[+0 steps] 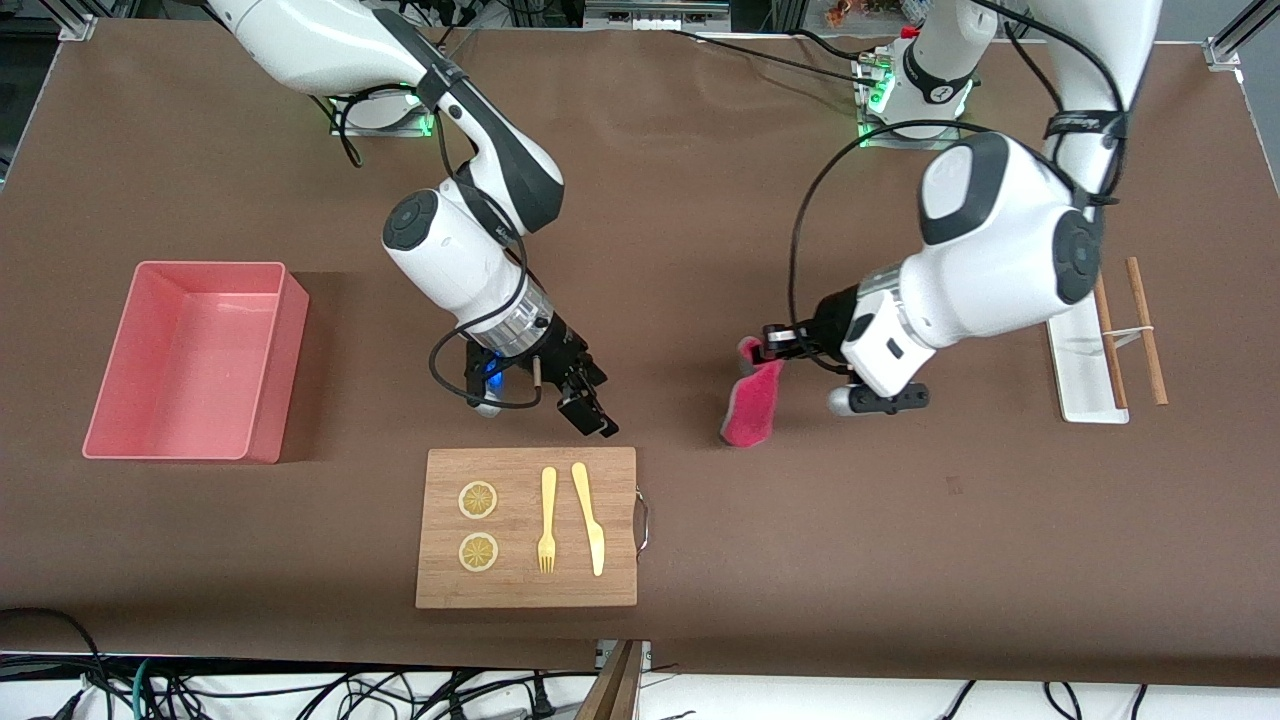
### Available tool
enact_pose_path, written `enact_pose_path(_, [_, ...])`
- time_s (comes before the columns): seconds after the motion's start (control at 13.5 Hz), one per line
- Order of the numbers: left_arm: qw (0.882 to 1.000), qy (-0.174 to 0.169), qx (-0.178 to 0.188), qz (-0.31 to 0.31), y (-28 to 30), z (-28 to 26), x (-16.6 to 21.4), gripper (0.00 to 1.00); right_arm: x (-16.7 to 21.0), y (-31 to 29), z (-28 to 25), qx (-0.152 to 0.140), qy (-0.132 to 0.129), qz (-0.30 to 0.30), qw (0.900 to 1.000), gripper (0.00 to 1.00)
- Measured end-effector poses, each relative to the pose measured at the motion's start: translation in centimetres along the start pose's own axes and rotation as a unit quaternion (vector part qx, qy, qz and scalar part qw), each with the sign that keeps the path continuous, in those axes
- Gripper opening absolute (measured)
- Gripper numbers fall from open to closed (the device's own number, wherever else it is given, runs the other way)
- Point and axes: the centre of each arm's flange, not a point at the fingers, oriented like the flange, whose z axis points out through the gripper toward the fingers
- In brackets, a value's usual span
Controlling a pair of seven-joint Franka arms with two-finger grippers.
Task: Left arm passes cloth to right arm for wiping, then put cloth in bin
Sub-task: 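Carry the cloth toward the board with the left gripper while the right gripper approaches, then grasp the cloth with the right gripper beside the left gripper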
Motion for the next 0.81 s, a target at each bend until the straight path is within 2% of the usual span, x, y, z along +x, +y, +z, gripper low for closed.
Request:
enact_pose_path(0.3, [1.000, 0.002, -0.022, 0.009, 3.2, 3.1, -2.0, 0.02, -0.7, -0.1, 1.1, 0.005, -0.007, 0.003, 1.000, 1.00])
enact_pose_path(0.81, [0.999, -0.019, -0.019, 0.041, 6.2, 5.7, -5.2, 0.02, -2.1, 0.4, 2.2, 0.019, -0.017, 0.008, 1.000, 1.00])
